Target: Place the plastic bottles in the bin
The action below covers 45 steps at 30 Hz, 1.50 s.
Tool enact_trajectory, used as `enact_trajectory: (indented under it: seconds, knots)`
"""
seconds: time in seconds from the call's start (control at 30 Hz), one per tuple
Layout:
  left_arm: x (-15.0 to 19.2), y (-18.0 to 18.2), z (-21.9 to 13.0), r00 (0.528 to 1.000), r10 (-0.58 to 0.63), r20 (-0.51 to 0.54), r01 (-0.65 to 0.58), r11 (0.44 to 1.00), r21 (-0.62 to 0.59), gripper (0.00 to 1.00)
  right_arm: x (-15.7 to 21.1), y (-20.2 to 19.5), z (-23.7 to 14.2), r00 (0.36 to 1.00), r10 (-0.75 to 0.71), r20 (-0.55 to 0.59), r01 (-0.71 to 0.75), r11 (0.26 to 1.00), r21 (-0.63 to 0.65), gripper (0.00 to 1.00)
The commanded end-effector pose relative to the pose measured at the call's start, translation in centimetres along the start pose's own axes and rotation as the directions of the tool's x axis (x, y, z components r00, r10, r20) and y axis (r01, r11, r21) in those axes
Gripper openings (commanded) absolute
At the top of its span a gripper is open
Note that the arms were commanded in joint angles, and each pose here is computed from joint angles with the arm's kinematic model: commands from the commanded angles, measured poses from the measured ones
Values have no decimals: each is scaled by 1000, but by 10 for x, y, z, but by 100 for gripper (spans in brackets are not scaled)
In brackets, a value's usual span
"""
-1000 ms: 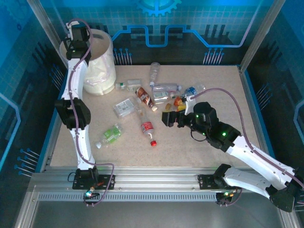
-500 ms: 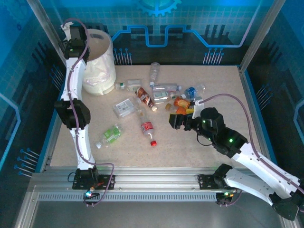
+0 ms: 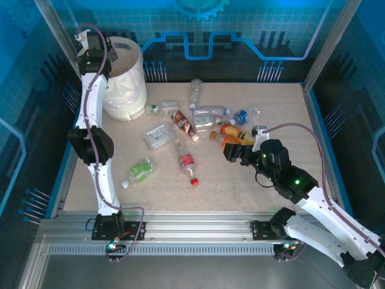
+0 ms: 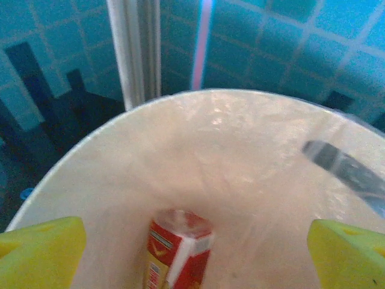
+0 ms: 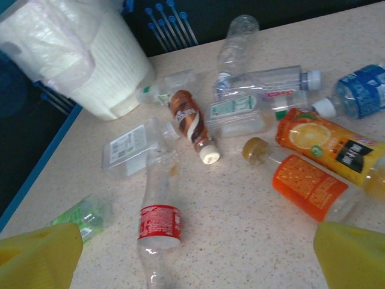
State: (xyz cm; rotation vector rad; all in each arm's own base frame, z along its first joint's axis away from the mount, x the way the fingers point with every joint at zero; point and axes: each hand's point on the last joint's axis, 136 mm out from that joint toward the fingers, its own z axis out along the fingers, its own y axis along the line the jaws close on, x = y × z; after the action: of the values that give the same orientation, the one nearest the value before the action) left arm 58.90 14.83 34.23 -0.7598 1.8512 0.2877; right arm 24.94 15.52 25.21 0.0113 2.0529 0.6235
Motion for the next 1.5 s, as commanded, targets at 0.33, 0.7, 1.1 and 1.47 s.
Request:
enact_trajectory:
  seconds: [0.33,0.7,1.1,1.47]
  knots:
    - [-28,-80,-158,947,-237,-217,321,646,693,99,21,-86,31,980,63,-188,-21,976,219,100]
    - [44,-101,-247,826,-193,-529,563,303,769,99,34,-135,66,941,15,-338,75,965,251,100]
    - [138,-107,-313,747,31,-665,630,287,721,99,55,-105,114,817,-167,-552,205,979,8,92]
    - [172,-81,-326,758,72,-648,591,344,729,99,83,-109,154,715,-209,-667,315,948,41,90]
